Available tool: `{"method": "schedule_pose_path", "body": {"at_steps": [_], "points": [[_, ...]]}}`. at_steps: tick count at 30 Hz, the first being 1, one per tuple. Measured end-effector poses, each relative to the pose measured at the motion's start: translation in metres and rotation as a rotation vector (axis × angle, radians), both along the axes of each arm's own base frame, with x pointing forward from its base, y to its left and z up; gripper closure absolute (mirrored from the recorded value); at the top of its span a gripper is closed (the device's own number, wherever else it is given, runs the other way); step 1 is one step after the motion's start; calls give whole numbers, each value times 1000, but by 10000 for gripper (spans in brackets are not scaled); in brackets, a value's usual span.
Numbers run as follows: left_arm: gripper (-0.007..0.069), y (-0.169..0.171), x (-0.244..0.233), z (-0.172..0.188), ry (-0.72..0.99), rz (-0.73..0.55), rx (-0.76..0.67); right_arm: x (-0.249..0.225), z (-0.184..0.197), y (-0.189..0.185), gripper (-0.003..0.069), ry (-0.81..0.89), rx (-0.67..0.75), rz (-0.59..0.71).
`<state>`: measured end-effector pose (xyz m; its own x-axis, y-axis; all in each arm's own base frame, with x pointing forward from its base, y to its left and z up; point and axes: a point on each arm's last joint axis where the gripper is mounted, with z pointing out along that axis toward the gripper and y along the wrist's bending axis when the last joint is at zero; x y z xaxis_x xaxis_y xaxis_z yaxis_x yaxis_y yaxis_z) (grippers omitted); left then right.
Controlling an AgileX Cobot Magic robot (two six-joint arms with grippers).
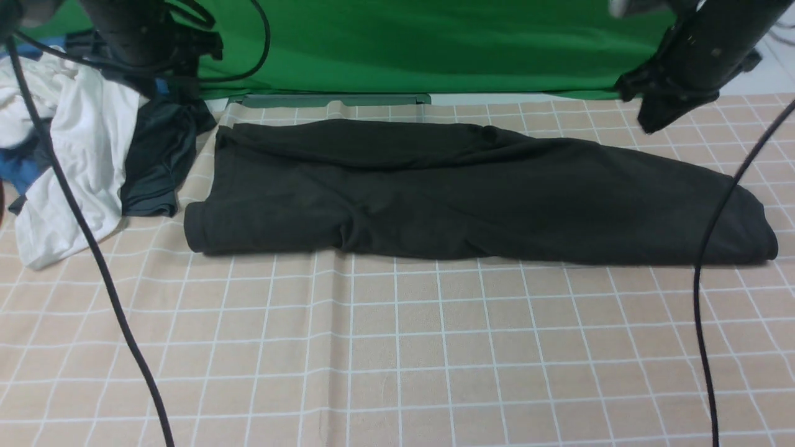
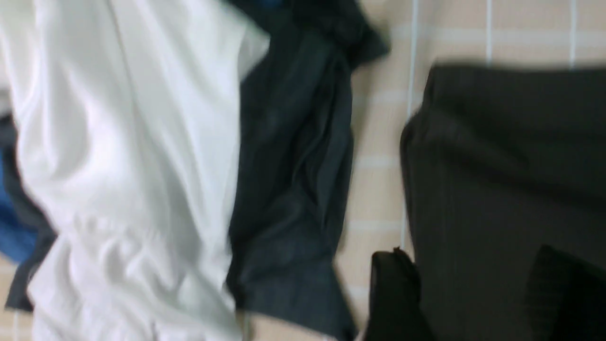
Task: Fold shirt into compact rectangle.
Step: 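Fold the black garment in half by bringing its near edge over to the far edge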
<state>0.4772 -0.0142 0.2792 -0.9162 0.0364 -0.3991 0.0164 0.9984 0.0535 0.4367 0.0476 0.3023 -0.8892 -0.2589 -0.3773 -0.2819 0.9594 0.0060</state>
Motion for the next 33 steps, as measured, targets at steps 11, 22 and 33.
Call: {"method": "schedule_pose_path", "body": {"at_steps": [11, 22, 33], "points": [[602, -11, -68, -51, 286, -46, -137, -74, -2, -20, 620, 35, -6, -38], [111, -11, -61, -63, 202, -57, -138, -85, -7, -21, 620, 14, -5, -43], [76, -17, -57, -106, 336, -52, -203, -84, -9, -21, 620, 14, 7, -74]]}}
